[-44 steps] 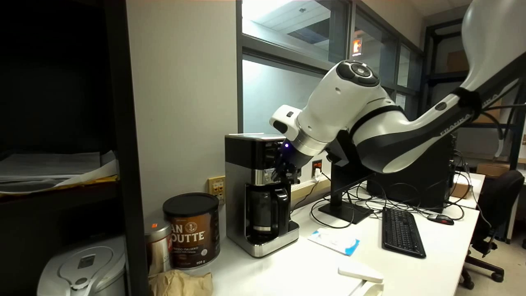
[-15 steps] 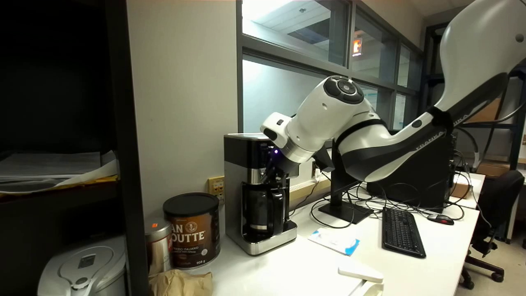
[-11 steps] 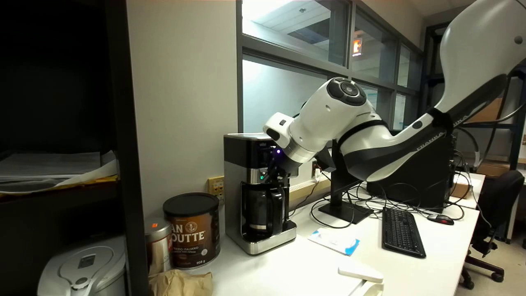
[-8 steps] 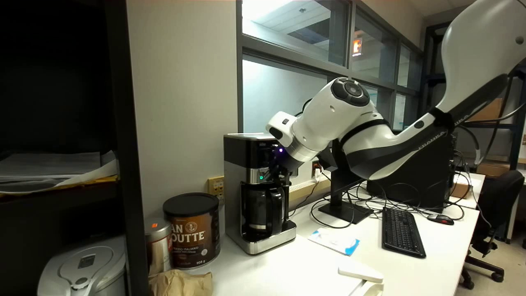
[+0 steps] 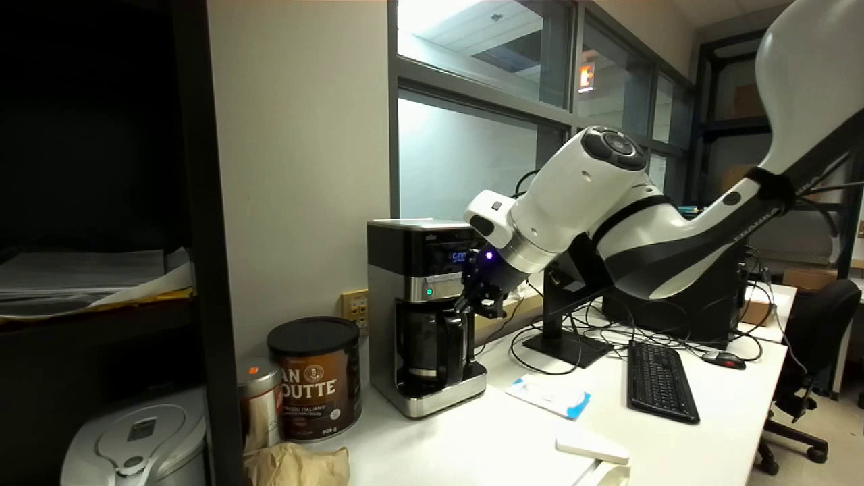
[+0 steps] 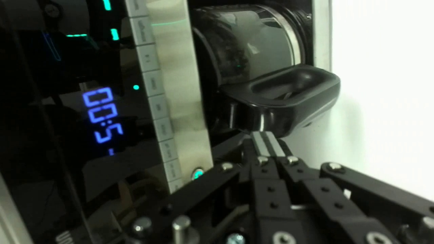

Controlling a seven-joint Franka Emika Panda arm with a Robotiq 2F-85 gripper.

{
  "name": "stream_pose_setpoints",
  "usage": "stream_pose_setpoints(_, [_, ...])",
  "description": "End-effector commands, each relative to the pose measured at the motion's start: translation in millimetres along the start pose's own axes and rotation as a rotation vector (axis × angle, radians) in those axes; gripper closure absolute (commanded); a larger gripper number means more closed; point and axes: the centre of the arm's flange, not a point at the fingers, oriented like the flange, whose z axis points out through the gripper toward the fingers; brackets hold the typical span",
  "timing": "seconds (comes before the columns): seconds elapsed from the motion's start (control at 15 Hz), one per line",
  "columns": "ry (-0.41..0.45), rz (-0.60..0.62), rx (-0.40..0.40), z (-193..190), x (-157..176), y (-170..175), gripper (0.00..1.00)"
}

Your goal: Press a button on the coffee maker

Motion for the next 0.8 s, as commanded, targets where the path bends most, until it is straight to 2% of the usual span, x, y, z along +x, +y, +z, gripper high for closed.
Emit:
stream_pose_setpoints(0.0, [0.047,0.006,0.070,-39.6,-14.6,-22.4,1.00])
stream_pose_setpoints(0.47, [0.142,0.006,0.120,-84.7,-29.8,-45.9,1.00])
stream_pose_setpoints(0.73, [0.167,0.013,0.133,-99.6,-37.2,-52.5,1.00])
